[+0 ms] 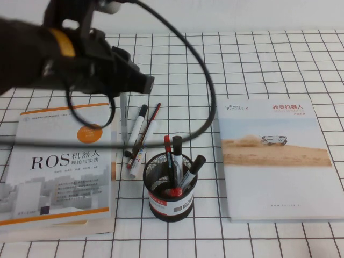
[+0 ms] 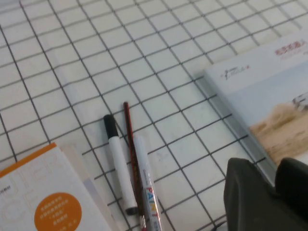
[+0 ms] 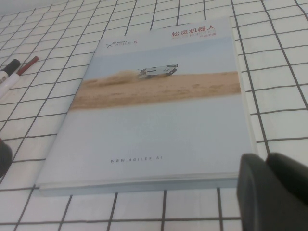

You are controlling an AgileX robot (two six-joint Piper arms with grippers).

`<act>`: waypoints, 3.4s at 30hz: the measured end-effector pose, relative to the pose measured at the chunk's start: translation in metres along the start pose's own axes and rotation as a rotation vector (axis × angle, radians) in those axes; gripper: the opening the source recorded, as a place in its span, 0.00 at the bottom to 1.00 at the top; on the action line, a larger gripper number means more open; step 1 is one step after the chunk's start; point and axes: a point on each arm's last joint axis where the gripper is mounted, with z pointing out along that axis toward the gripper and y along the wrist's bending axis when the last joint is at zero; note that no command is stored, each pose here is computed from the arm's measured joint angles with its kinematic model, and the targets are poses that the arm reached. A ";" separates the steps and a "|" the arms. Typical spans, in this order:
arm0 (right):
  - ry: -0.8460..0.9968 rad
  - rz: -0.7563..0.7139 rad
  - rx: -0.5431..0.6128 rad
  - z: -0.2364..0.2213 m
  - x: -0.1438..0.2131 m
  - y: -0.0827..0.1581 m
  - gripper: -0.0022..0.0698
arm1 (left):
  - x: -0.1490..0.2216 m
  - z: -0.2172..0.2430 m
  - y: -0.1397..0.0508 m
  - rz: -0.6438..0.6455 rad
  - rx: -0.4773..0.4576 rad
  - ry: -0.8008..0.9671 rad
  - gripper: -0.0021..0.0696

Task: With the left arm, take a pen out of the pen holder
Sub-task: 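Take a marker out of the pen holder and lay it on the table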

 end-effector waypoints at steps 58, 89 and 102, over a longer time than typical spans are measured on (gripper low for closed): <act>0.000 0.000 0.000 0.000 0.000 0.000 0.01 | 0.006 0.274 0.026 0.030 0.094 0.443 0.39; 0.000 0.001 0.000 0.000 0.000 0.000 0.01 | 0.077 -0.028 0.031 -0.067 -0.104 -0.145 0.03; 0.000 0.001 0.000 0.000 0.000 0.000 0.01 | 0.157 -0.078 0.023 -0.077 -0.123 -0.254 0.03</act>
